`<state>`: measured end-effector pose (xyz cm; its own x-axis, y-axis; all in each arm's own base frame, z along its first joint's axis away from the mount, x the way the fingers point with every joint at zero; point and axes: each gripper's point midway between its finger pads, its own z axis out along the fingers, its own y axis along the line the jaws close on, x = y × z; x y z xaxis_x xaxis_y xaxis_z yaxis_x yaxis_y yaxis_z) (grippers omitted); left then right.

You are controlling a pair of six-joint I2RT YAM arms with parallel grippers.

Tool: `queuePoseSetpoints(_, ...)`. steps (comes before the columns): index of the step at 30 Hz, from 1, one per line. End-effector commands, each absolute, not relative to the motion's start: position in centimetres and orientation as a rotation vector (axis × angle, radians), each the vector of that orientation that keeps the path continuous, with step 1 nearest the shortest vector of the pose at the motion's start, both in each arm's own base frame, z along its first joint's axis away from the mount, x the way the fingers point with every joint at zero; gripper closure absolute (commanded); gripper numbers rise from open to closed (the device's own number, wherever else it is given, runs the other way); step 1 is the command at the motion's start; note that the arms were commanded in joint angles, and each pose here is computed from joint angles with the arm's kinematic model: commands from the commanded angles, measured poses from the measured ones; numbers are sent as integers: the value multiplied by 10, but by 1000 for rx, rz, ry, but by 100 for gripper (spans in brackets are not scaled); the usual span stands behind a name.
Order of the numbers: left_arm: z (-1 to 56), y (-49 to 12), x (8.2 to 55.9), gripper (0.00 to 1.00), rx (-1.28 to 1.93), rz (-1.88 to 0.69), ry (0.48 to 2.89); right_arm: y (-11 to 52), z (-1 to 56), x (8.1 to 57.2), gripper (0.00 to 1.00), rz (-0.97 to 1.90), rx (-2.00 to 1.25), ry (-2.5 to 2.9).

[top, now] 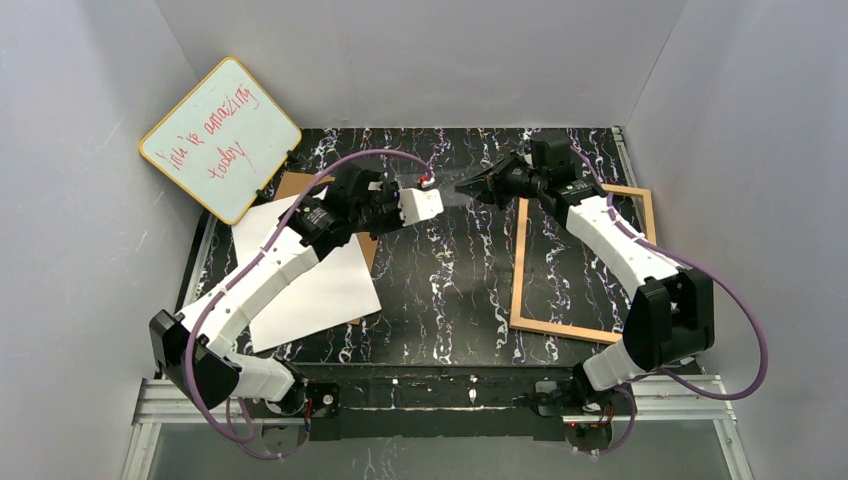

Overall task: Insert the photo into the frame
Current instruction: Turn over the photo frame at the center of the board.

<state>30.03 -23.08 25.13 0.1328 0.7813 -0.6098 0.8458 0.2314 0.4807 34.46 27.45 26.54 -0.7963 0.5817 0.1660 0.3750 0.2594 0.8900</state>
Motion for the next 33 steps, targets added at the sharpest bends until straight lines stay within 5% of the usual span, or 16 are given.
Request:
queuePoseSetpoints(1,257,-221,314,100,1471,13,1642,281,297,349,84,1641,755,2279)
queuePoseSetpoints(7,264,-193,349,100,1334,307,1650,238,276,352,30,1372,754,2328)
queuePoseSetpoints(9,260,-187,353,100,1328,357,1672,214,267,352,22,1291,770,2335)
queuePoseSetpoints(20,296,-181,367,100,1269,451,1632,104,190,355,13,516,727,2475)
queuePoseSetpoints(33,342,-151,368,100,1192,598,1615,106,98,364,19,-97,571,2655)
